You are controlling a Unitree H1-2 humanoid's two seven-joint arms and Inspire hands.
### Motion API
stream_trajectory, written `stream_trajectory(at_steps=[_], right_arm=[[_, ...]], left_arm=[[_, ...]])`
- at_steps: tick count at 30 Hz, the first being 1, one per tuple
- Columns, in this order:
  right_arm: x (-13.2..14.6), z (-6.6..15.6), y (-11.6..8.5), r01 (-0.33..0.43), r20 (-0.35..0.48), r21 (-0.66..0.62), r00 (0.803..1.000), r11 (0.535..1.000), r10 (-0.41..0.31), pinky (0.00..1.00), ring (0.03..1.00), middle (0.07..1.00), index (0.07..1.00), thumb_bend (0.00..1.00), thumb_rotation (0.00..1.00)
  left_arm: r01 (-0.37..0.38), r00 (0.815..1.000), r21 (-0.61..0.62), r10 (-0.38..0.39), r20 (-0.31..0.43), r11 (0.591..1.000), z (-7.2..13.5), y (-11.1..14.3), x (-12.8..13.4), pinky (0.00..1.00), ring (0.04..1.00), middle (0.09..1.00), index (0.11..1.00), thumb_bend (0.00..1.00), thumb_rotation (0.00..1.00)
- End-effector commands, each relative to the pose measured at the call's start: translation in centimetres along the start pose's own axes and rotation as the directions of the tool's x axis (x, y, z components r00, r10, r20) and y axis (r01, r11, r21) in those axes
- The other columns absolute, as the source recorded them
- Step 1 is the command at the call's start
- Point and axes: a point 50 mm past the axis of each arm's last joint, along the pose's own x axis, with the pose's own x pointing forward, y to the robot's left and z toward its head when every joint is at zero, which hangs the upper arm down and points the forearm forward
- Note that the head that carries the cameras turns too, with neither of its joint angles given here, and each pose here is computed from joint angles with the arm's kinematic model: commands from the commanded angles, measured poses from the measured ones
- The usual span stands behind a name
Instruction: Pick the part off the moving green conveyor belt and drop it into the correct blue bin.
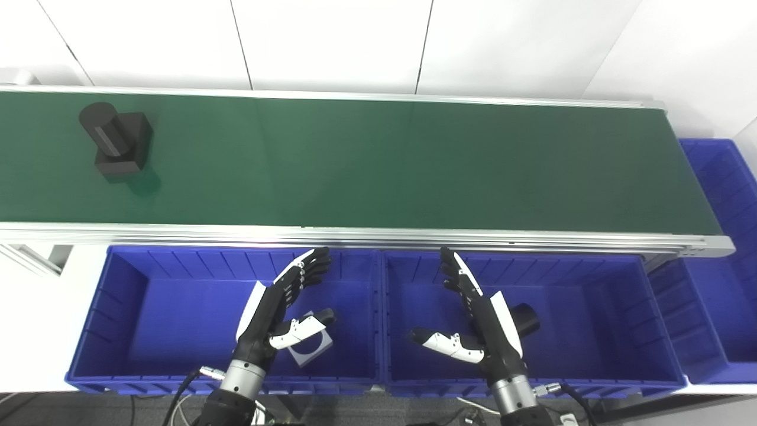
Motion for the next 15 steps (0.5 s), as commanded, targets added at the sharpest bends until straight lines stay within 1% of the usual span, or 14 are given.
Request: stream_trajectory(at_steps=[1, 10, 15], right_arm=[[0.40, 0.86, -0.03, 0.018, 0.057, 0.015, 0.998, 1.000, -0.019, 0.87, 0.929, 0.951, 0.957, 0.86, 0.55], [0.39, 0.84, -0.07, 0.021, 0.056, 0.009, 0.998, 1.000, -0.021, 0.87, 0.924, 0.948, 0.955, 0.86, 0.55], [0.21, 0.27, -0.30, 0.021, 0.059, 0.013, 0.998, 1.000, -0.022, 0.86, 0.924, 0.949, 0.958, 0.86, 0.55]], left_arm=[[-0.006, 0.998, 0.006, 0.006, 0.065, 1.000, 1.04, 0.21, 0.87, 0.81, 0.828, 0.839, 0.842, 0.78, 0.62], [-0.002, 0.998, -0.008, 0.002, 0.063, 1.000, 0.98, 0.12, 0.92, 0.81, 0.833, 0.841, 0.844, 0.77, 0.62], [0.000, 0.998, 0.005, -0.001, 0.056, 1.000, 0.78, -0.29, 0.89, 0.81, 0.830, 0.838, 0.842, 0.77, 0.62]])
